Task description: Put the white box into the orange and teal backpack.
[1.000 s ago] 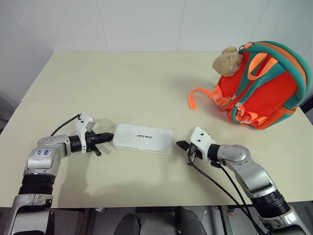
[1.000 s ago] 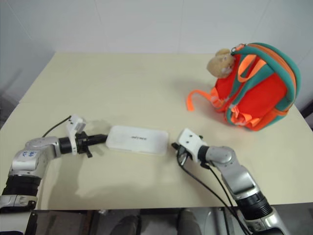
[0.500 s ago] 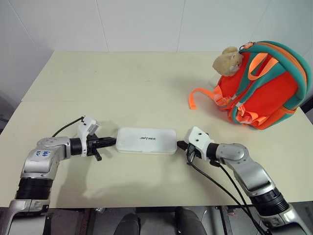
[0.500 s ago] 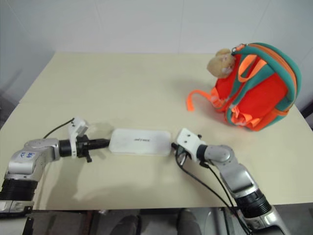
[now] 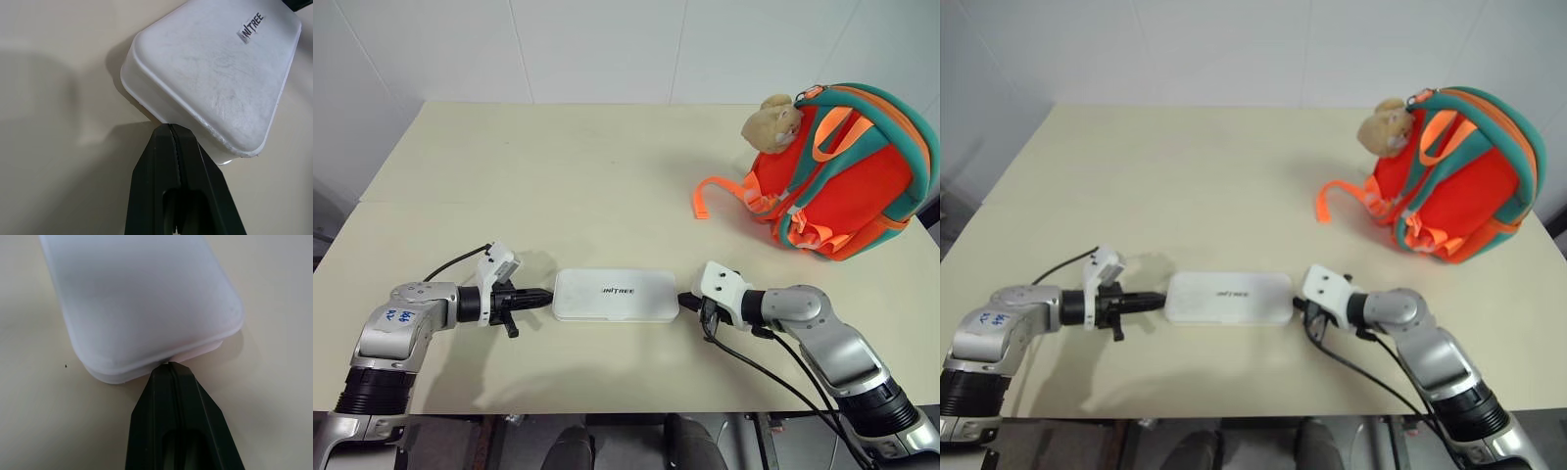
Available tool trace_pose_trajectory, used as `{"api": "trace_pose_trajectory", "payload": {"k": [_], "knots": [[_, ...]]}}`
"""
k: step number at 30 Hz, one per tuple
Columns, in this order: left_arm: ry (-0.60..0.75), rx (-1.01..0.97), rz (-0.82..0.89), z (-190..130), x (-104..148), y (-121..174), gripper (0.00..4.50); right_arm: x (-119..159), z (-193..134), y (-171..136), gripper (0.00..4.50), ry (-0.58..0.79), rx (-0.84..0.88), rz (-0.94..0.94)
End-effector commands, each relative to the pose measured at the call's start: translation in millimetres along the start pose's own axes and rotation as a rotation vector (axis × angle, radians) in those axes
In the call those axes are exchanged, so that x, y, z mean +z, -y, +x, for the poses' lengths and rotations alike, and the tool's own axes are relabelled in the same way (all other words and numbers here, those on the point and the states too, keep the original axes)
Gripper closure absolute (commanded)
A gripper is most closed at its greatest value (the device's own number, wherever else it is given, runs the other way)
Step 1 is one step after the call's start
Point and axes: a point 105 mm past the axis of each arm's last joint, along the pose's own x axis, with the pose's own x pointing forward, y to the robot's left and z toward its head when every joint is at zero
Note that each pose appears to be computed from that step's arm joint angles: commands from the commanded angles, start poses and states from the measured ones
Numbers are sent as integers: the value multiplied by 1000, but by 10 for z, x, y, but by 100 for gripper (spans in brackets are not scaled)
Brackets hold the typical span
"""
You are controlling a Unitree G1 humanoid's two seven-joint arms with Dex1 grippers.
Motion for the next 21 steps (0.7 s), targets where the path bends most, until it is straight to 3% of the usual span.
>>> {"api": "trace_pose_trajectory", "payload": {"k": [1,10,14,21], "knots": [[12,-82,53,109,45,181,450,174,4,-97,438,63,42,-43],[-25,-85,51,53,-35,204,450,121,-12,-16,438,37,-8,-56],[-54,-12,61,-29,-108,42,450,73,-45,37,438,8,-26,-62],[-45,20,79,-94,-60,-44,450,-100,-143,365,438,-66,-169,-116]]}}
